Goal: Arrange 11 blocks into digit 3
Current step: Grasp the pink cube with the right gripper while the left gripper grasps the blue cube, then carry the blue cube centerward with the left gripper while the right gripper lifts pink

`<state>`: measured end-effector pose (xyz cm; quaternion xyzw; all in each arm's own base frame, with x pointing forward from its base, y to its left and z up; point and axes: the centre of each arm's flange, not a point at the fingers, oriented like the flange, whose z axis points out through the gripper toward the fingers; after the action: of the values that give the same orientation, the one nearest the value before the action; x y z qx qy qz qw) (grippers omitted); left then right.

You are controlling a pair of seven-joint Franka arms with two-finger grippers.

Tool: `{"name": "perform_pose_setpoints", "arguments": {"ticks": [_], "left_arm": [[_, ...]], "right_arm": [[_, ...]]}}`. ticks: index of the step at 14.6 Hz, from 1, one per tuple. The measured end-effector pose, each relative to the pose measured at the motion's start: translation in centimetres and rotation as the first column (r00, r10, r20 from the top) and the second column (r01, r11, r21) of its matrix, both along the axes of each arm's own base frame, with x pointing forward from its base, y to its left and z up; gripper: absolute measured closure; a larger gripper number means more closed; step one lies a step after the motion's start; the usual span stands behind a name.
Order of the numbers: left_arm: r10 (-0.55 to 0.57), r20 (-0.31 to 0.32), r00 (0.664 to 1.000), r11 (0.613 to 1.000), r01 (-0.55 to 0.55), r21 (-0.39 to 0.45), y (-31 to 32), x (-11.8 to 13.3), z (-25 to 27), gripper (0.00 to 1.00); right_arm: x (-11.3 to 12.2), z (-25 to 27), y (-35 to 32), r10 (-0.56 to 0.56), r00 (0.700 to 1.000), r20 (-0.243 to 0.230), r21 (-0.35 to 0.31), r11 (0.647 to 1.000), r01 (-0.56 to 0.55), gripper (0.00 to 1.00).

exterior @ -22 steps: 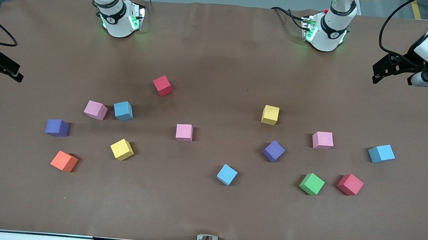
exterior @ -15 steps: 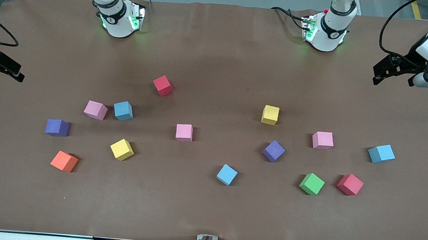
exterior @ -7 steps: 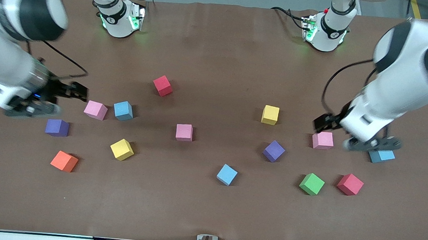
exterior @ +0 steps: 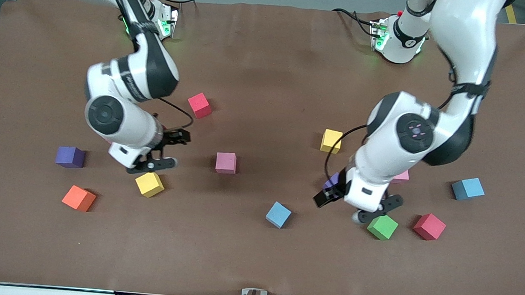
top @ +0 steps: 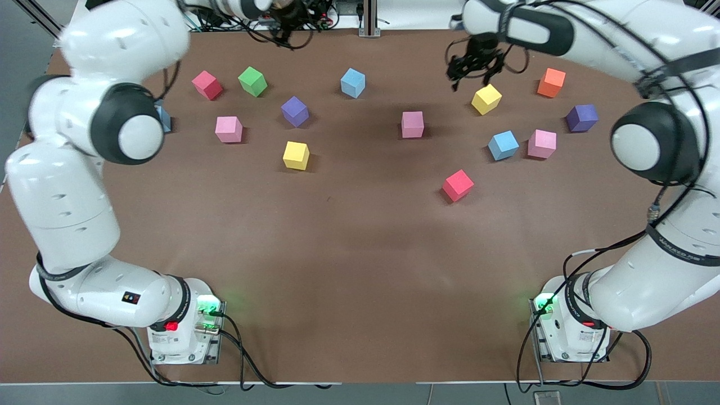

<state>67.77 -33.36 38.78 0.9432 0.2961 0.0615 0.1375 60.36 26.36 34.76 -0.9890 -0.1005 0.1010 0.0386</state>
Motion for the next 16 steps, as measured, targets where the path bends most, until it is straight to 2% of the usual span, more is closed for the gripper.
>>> {"name": "perform_pose_setpoints", "arguments": {"ticks": [3,6,11,16], "left_arm": [[0.161,0.029,0.987,0.982,-0.157,-0.108,-2.9,1.5,-6.8,0.00],[0.227,0.032,0.973,0.961,-0.219,-0.168,-4.8,2.0,-13.1,0.00],[0.265,-0.008,0.964,0.948,-0.262,-0.180,-7.1,0.8,-16.0,0.00],[0.271,-0.016,0.963,0.947,-0.269,-0.178,-7.2,0.4,-18.8,0.00]], "right_arm": [[-0.1,-3.6,2.9,-0.030,1.000,0.004,0.009,1.000,0.030,0.00],[-1.3,-6.0,7.0,-0.051,0.998,0.030,0.004,0.999,0.051,0.00],[-3.0,-9.9,11.1,-0.084,0.995,0.056,-0.004,0.996,0.084,0.00],[-2.8,-11.3,11.5,-0.104,0.992,0.069,-0.003,0.995,0.104,0.00]]}}
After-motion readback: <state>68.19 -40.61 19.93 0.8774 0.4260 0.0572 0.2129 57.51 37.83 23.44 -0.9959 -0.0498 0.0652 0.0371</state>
